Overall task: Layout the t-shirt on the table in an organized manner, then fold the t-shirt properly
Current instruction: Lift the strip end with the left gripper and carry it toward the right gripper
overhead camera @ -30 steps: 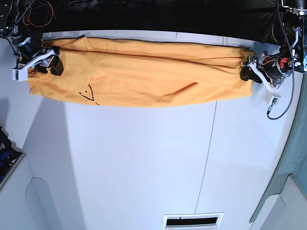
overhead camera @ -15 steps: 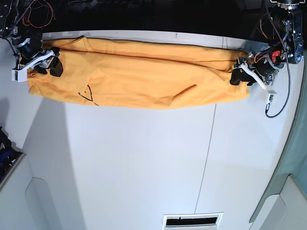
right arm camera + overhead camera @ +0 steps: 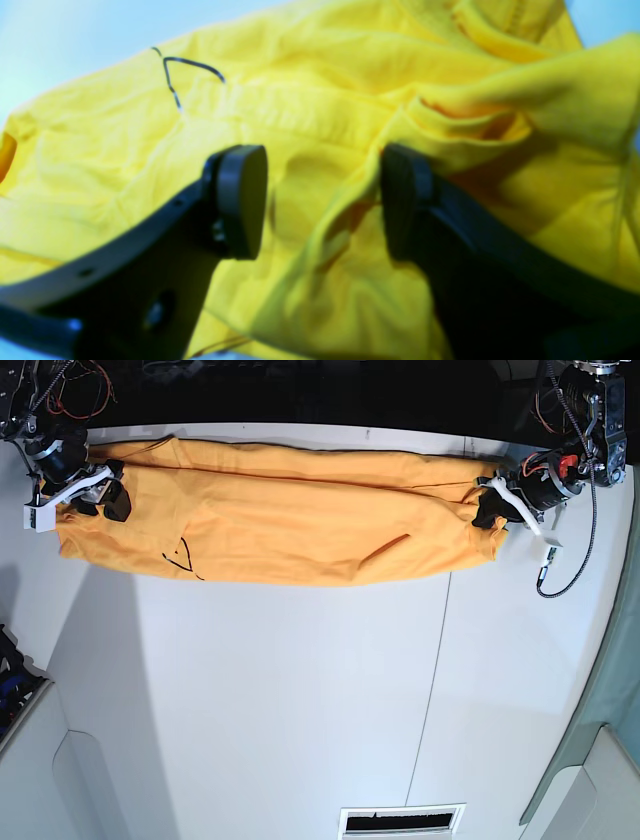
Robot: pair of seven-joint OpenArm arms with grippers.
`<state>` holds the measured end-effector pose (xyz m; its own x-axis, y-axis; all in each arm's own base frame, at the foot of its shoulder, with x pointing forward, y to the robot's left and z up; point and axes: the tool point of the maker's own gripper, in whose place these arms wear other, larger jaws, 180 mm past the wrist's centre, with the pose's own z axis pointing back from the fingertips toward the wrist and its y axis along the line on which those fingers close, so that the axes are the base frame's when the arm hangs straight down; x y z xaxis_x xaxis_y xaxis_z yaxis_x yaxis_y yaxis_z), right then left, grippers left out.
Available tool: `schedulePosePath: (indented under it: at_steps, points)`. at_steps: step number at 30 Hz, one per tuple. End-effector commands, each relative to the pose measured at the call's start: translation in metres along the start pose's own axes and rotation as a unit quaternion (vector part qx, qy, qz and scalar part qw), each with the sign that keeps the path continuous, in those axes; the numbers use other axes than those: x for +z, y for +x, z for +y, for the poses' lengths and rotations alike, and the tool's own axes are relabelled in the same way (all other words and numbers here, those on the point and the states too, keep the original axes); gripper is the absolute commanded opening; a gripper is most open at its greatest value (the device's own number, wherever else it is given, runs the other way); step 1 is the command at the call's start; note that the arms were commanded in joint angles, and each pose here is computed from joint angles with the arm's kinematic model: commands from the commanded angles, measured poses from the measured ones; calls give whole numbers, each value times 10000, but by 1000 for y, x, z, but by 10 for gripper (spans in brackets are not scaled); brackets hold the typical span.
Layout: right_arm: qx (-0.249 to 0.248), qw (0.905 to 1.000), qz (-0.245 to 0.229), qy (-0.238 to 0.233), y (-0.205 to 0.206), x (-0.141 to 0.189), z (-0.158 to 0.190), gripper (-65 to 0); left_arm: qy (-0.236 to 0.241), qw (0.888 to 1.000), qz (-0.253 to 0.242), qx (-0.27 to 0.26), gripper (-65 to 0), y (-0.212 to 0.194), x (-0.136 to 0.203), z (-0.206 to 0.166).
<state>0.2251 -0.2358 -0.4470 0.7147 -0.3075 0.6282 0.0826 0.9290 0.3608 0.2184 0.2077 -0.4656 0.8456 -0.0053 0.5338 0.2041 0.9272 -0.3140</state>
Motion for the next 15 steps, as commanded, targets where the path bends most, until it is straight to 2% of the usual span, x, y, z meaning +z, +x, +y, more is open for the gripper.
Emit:
schedulePosePath:
  at_steps: [1, 7, 15]
  points:
    - [53, 9998, -205, 55, 14, 2, 1, -294, 209, 9997, 26, -78, -650, 6, 5, 11]
    - [52, 9998, -206, 56, 14, 2, 1, -294, 449, 9977, -159, -481, -650, 35, 19, 18]
    - [55, 9998, -201, 55, 14, 2, 1, -294, 112, 9930, -724, -931, -650, 74, 24, -35]
